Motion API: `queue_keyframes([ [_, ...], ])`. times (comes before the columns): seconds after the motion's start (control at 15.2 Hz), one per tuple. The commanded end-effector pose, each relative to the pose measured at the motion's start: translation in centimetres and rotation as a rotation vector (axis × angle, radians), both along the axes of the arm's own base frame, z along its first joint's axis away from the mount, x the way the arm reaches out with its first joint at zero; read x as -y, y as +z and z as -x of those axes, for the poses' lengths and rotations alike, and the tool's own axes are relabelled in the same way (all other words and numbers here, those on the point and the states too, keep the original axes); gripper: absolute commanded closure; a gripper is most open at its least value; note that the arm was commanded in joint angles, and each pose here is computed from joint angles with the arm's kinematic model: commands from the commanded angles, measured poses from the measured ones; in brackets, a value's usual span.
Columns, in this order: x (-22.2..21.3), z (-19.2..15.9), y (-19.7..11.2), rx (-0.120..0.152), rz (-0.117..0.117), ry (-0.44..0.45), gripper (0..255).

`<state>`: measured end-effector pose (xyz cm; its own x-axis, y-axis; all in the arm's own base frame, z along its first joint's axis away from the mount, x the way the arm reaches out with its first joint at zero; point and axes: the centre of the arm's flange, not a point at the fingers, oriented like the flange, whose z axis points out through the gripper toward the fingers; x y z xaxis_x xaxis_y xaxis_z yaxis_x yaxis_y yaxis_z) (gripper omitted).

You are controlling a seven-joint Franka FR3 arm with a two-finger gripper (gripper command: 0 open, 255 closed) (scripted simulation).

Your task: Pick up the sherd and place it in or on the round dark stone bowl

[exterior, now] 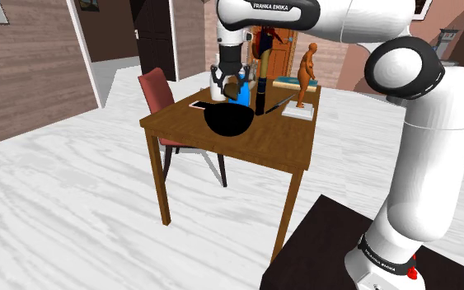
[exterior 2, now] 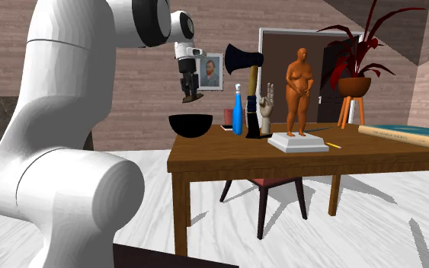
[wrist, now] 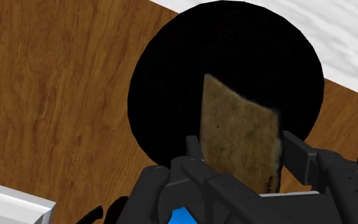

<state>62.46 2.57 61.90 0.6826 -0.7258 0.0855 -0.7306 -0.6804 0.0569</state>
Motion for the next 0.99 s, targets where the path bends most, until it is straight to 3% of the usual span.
queue_keyframes([
  [0.0,-0.3,-0.1,-1.1,0.001,0.0,-0.001,255],
  [0.73,-0.3,-0.1,-6.8,0.001,0.0,-0.001,255],
  [0.92,-0.3,-0.1,-6.8,0.001,0.0,-0.001,255],
])
